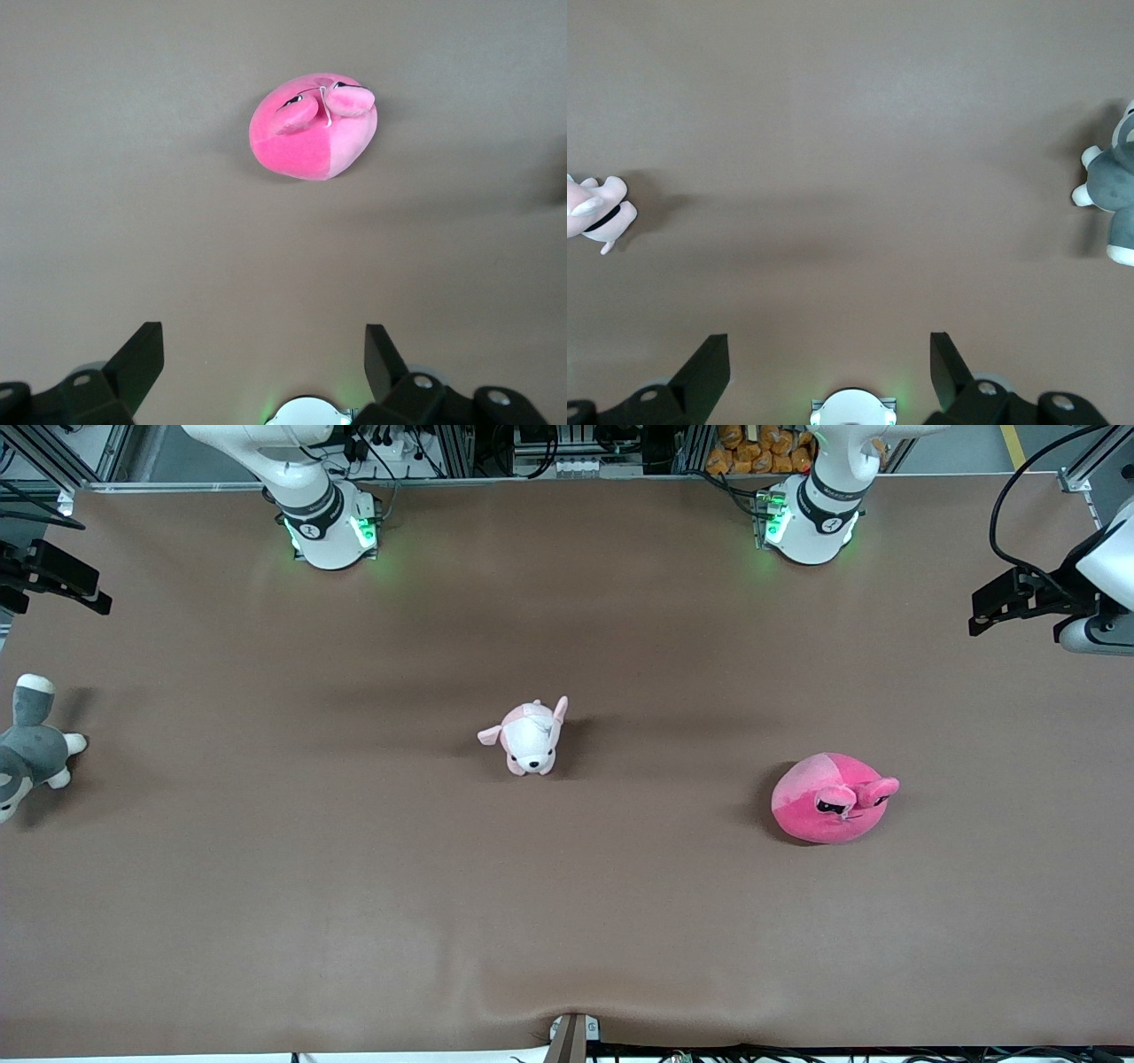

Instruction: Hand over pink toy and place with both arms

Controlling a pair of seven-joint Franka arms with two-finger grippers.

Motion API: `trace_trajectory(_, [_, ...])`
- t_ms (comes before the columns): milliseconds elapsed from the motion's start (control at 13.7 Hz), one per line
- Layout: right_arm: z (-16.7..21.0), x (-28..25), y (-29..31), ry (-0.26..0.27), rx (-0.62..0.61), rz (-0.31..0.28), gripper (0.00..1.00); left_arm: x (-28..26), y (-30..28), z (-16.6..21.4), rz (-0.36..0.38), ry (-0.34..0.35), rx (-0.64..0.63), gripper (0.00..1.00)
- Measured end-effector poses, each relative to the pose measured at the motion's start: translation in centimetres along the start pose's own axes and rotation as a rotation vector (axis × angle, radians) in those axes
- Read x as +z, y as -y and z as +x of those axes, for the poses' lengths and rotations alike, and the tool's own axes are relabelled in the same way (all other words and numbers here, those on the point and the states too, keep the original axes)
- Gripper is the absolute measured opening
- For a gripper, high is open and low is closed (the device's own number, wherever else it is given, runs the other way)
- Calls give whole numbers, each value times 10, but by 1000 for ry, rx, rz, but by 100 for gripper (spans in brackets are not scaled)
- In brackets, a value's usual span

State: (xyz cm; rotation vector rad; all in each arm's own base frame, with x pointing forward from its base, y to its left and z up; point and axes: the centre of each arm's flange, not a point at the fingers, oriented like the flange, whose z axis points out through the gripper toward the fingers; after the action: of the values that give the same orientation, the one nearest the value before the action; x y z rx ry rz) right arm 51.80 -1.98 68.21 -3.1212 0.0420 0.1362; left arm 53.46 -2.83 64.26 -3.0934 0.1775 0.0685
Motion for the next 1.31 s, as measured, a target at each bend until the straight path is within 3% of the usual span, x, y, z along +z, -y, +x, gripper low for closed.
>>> trace_trajectory(1094, [8,7,-3,6,5,0,100,3,-1,1,0,8,3,100])
trace_trajectory(1313, [8,7,-3,5,5,0,100,20,-1,9,-3,43,-13,100])
